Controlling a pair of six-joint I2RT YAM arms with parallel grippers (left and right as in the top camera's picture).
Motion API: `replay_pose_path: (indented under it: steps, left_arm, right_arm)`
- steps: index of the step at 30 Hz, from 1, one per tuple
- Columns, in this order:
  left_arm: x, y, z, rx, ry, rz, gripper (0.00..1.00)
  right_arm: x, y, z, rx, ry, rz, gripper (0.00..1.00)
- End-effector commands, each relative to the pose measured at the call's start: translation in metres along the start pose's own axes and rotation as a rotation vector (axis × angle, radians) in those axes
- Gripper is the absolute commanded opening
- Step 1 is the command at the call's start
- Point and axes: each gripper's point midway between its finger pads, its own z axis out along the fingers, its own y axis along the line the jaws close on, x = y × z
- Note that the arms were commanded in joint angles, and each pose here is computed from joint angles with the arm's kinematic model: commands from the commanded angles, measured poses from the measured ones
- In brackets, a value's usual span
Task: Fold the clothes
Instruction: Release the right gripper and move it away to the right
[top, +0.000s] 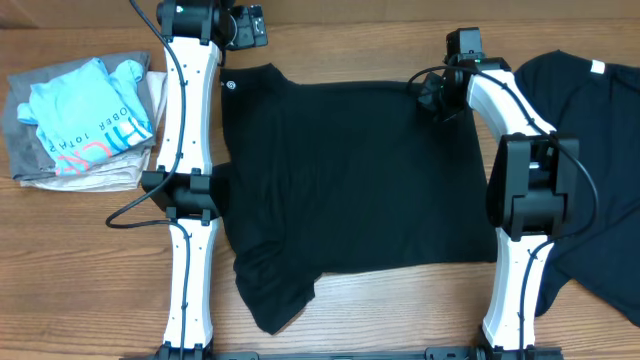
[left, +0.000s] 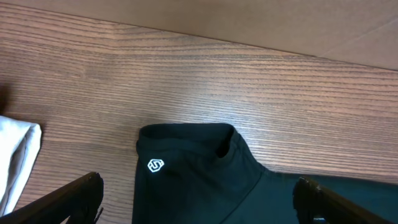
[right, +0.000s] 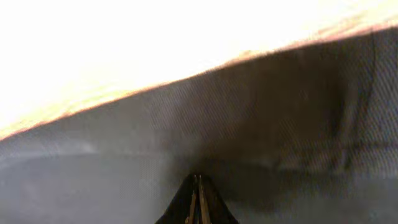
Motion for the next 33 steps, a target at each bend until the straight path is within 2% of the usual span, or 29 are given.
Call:
replay_pose_path:
  steps: [1, 19, 25, 26, 30, 32, 33]
  left_arm:
    - [-0.002, -0.002, -0.005, 0.013, -0.006, -0.006, 0.99]
    - [-0.002, -0.002, -0.005, 0.013, -0.006, -0.006, 1.0]
    - [-0.002, -0.002, -0.005, 0.014, -0.006, -0.006, 1.0]
    - [-0.002, -0.002, -0.005, 0.014, -0.006, -0.006, 1.0]
    - [-0.002, -0.002, -0.005, 0.013, -0.006, -0.006, 1.0]
    - [-0.002, -0.002, -0.005, 0.013, -0.006, -0.006, 1.0]
    - [-0.002, -0.002, -0.005, 0.013, -0.006, -0.006, 1.0]
  right_arm:
    - [-0.004, -0.005, 0.008, 0.03, -0.027, 0.002, 0.04]
    - [-0.053, -0.003, 0.022, 0.038, -0.249, -0.005, 0.05]
    - [-0.082, 0.001, 0.012, 0.01, -0.355, 0.002, 0.24]
    - [-0.096, 0.008, -0.005, -0.017, -0.391, 0.003, 0.31]
    - [-0.12, 0.026, -0.058, -0.086, -0.438, 0.003, 0.46]
    - [-0.127, 0.027, -0.083, -0.084, -0.448, 0.01, 0.61]
    - [-0.128, 0.025, -0.093, -0.079, -0.444, 0.015, 0.65]
